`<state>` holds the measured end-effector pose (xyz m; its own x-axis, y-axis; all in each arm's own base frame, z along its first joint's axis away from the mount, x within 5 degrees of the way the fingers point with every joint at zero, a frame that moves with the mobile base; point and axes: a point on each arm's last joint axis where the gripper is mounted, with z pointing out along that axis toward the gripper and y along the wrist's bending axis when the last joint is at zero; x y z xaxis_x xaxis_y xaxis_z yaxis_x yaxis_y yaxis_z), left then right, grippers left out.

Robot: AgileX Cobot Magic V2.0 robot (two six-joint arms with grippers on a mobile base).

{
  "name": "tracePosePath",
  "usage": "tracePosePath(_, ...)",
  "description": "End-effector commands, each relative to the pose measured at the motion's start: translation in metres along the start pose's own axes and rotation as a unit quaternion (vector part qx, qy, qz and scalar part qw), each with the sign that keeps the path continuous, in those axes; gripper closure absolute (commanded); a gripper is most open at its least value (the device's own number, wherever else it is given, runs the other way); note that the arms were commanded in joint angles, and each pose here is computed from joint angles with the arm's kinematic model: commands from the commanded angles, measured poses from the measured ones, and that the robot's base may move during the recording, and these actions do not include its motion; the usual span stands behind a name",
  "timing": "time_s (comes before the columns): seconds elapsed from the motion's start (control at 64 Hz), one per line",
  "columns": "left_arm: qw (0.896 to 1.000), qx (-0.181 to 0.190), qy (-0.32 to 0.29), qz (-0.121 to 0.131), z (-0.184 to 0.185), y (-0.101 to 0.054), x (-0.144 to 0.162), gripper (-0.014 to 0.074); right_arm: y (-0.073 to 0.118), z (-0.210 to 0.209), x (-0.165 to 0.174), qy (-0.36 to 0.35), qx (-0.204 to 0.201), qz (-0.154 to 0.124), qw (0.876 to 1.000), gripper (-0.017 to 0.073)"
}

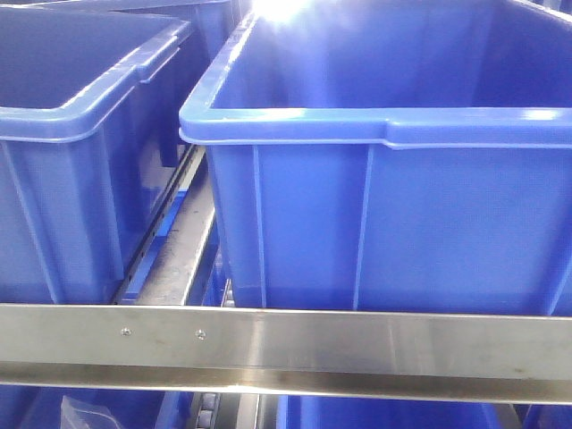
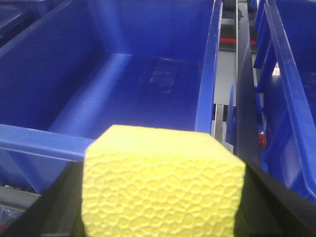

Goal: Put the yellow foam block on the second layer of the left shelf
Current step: 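Turn and align the base facing the second shelf layer's blue bin, then reach the right gripper into the blue bin and release the cube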

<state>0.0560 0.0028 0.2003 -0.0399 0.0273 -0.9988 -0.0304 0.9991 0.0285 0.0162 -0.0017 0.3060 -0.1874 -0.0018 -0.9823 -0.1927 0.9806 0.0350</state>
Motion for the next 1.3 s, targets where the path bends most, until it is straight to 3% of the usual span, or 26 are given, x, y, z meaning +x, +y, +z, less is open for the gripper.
tracePosePath(0.0,0.999,0.01,-0.036,-0.002,0.0,-0.002,0.0,0.0457,0.002,0.001,-0.03,-0.064,-0.006,-0.003,0.998,0.0321)
tracePosePath(0.141,0.999,0.01,-0.036,-0.002,0.0,-0.002,0.0,0.0457,0.007,0.029,-0.07,-0.049,-0.009,-0.005,0.999,0.0321)
tracePosePath(0.297,0.999,0.01,-0.036,-0.002,0.0,-0.002,0.0,0.0457,0.015,0.091,-0.108,0.02,-0.019,-0.004,1.0,0.0321)
tracePosePath(0.516,0.999,0.01,-0.036,-0.002,0.0,-0.002,0.0,0.0457,0.049,0.186,-0.14,0.092,-0.069,-0.023,0.993,0.0321)
tracePosePath(0.735,0.999,0.01,-0.036,-0.002,0.0,-0.002,0.0,0.0457,0.077,0.284,-0.116,0.183,-0.077,-0.039,0.979,0.0321)
tracePosePath(0.97,0.999,0.01,-0.036,-0.002,0.0,-0.002,0.0,0.0457,0.088,0.36,-0.069,0.255,-0.065,-0.072,0.962,0.0321)
tracePosePath(1.173,0.999,0.01,-0.036,-0.002,0.0,-0.002,0.0,0.0457,0.089,0.378,-0.058,0.265,-0.061,-0.091,0.958,0.0305)
tracePosePath(1.282,0.999,0.01,-0.036,-0.002,0.0,-0.002,0.0,0.0457,0.088,0.378,-0.058,0.266,-0.059,-0.09,0.958,0.0173)
